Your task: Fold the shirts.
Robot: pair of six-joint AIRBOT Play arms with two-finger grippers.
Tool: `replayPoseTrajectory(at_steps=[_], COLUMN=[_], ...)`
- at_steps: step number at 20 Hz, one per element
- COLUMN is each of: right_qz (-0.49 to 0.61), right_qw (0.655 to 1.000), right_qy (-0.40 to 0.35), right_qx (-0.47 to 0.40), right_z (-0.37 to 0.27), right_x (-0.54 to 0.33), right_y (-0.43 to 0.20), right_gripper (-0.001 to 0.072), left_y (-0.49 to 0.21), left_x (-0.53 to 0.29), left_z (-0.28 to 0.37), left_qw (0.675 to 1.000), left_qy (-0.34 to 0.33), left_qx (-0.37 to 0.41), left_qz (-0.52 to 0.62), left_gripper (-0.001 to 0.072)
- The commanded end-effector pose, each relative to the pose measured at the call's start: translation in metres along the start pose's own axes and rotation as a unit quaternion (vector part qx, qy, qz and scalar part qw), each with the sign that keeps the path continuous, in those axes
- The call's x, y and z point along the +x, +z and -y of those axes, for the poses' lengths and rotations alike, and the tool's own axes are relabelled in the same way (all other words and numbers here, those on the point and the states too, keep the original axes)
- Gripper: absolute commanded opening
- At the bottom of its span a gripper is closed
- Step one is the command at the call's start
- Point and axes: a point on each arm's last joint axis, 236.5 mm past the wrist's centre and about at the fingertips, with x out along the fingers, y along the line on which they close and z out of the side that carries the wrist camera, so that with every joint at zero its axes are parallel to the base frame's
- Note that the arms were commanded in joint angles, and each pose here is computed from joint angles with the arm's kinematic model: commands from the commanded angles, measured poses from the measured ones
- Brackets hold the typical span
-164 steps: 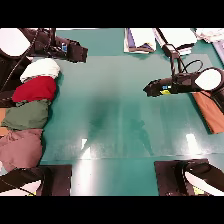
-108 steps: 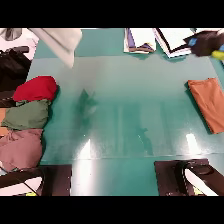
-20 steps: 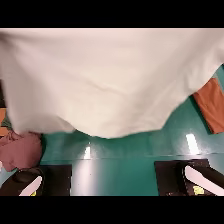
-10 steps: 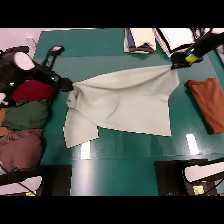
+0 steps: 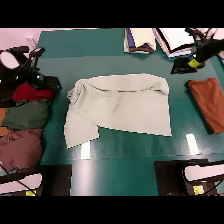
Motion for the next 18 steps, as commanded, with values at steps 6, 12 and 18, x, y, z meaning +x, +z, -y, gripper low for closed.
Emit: replayPoseTrajectory(at_steps=[6, 12, 18], right_qz=[0.001, 0.001, -0.048], right_qw=[0.997, 0.997, 0.993], right_qy=[0.076, 0.079, 0.055], right_qx=[0.026, 0.002, 0.093], right_z=[-0.033, -0.05, 0.004], right_x=[0.013, 0.01, 0.023], right_y=[-0.073, -0.082, -0.147], right_gripper=[0.045, 0.045, 0.045], left_y=[-0.097, -0.099, -0.097], left_x=[0.076, 0.095, 0.062], left_z=[0.018, 0.035, 0.04], left_qw=[0.993, 0.995, 0.997], left_qy=[-0.072, -0.067, -0.064], left_qx=[-0.075, -0.059, -0.032], left_qz=[-0.053, -0.043, -0.024], left_gripper=[0.0602, 0.0554, 0.0028])
